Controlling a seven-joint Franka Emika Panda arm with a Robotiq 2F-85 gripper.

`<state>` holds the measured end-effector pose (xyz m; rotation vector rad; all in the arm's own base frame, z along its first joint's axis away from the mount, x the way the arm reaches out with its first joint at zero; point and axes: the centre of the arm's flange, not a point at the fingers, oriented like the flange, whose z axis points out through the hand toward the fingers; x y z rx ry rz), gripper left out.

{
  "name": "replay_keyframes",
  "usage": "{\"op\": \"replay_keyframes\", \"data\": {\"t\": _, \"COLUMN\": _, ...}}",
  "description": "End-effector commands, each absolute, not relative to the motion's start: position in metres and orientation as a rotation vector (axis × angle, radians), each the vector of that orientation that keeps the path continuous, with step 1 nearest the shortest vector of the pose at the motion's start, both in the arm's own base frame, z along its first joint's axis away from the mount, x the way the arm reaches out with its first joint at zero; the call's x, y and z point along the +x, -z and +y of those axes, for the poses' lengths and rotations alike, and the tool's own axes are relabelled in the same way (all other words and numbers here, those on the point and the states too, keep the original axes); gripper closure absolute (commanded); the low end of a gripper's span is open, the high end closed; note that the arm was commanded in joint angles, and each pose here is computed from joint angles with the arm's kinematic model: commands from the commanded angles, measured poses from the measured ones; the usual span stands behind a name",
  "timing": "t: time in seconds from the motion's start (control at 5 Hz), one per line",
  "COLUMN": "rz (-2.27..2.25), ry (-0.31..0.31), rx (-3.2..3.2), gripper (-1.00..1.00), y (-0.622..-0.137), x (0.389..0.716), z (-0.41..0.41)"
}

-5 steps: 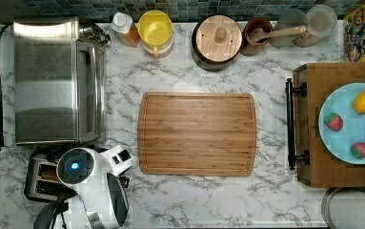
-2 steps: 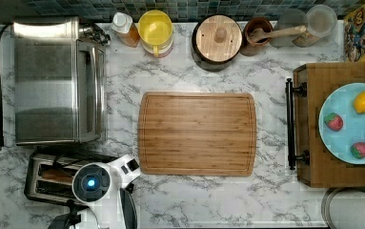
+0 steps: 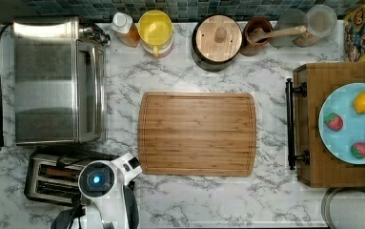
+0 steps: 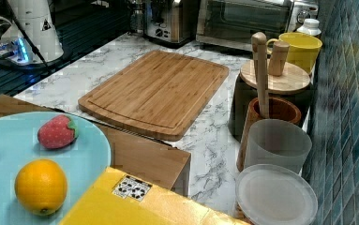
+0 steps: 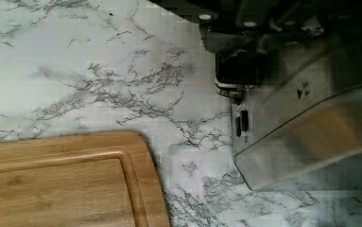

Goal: Turn on the toaster.

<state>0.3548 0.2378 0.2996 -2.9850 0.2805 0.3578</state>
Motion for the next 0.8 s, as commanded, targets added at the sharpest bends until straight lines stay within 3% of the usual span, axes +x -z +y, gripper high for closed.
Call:
{"op": "replay_keyframes", "data": {"t": 0.2, "rz": 0.260, "ry": -0.661, "rx": -3.027, "gripper": 1.00, "y": -0.203, "x": 0.294, "z": 0.257}}
{"op": "replay_keyframes", "data": {"t": 0.8, "rz": 0.214, "ry": -0.649, "rx": -3.027, "gripper": 1.00, "y": -0.199, "x": 0.276, "z": 0.256}}
